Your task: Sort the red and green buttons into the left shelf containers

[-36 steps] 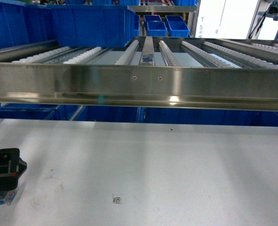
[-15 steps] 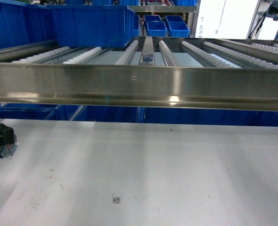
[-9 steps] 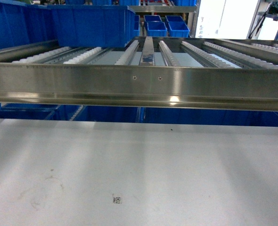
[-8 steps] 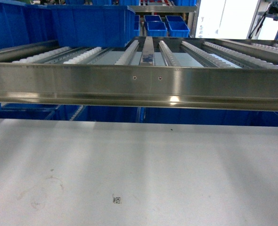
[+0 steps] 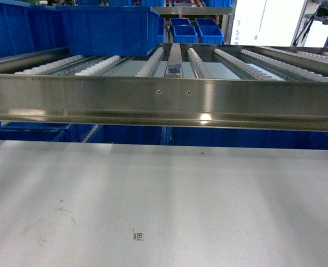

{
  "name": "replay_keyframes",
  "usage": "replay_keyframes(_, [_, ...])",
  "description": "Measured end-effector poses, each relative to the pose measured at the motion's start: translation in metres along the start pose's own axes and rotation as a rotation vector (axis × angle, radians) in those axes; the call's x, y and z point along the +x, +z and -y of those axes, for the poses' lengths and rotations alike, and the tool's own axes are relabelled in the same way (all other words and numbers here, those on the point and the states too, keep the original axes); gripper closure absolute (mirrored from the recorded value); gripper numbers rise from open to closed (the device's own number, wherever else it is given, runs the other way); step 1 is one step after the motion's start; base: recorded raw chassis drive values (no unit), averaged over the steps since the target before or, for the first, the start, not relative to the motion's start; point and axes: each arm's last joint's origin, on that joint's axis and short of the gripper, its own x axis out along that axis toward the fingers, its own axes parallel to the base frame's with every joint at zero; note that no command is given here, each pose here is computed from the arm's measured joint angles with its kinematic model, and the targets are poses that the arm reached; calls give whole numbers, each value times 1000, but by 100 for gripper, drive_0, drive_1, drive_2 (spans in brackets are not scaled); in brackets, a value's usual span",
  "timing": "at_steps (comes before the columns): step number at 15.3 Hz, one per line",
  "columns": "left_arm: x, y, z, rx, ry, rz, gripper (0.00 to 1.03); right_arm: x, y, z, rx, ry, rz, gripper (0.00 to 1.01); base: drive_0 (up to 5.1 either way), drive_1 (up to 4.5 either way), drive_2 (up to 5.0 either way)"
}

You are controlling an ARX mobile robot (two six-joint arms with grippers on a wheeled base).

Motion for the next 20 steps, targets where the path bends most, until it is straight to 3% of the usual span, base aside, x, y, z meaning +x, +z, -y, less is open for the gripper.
replay_keyframes(2, [-9, -15, 7, 6, 25, -44, 73, 0, 0, 0, 0, 0, 0, 75, 0, 0, 0])
replay_keyframes(4, [-7, -23, 15, -10, 23, -44, 73, 0, 0, 0, 0, 0, 0, 75, 0, 0, 0])
replay_keyframes(5, [0, -19, 16, -31, 36, -10, 73, 0, 0, 0, 0, 0, 0, 75, 0, 0, 0])
replay_keyframes(9, [0, -18, 15, -22, 39, -7, 73, 0, 0, 0, 0, 0, 0, 75, 0, 0, 0])
replay_keyframes(20, [0, -19, 15, -14, 36, -9, 73, 0, 0, 0, 1, -3, -2, 75, -485, 221, 285])
